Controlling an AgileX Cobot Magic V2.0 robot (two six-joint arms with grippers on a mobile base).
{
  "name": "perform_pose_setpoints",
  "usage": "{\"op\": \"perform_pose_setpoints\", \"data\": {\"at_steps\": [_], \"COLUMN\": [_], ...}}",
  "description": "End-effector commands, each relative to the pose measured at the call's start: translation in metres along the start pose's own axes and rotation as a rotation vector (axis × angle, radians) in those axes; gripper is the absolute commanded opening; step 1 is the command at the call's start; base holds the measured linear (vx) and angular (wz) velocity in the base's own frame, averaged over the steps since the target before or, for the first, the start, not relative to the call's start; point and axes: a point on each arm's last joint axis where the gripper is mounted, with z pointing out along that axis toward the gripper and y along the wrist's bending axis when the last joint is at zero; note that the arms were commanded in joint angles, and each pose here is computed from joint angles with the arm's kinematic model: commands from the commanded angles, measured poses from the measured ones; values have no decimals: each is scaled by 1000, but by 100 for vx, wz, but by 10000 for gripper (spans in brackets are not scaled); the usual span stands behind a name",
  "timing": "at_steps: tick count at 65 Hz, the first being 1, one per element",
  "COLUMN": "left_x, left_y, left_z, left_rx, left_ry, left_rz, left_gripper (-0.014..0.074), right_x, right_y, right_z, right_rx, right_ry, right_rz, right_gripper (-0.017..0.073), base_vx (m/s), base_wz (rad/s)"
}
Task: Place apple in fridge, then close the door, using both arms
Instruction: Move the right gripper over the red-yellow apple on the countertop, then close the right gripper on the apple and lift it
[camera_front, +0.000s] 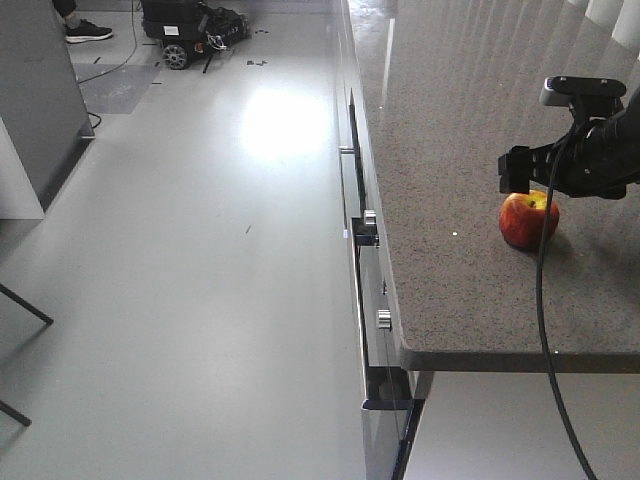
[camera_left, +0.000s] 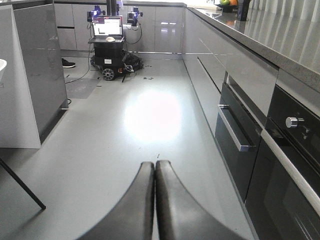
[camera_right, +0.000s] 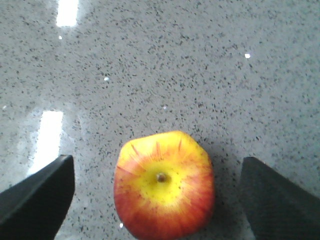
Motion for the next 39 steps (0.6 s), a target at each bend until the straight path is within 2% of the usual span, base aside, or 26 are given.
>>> {"op": "perform_pose_setpoints", "data": {"at_steps": [1,8,17,39], "left_x": [-13,-13,-13,-13], "left_y": [-2,-2,-2,-2], "left_z": [-3,-3,-3,-3], "left_rx": [16,16,16,16], "left_ry": [-105,-105,-105,-105], "left_rz": [-10,-10,-10,-10], "left_gripper": [-6,-6,-6,-6], "right_x": [-23,-24,-24,-16], "right_y": [1,1,1,-2], "right_z": [-29,-29,-28,6], "right_rx": [0,6,6,10], "right_ry": [-164,-170,-168,-125], "right_rz": [-12,-18,-55,-49], "right_gripper": [633,632,630,620], "base_vx": [0,0,0,0], "base_wz": [0,0,0,0]}}
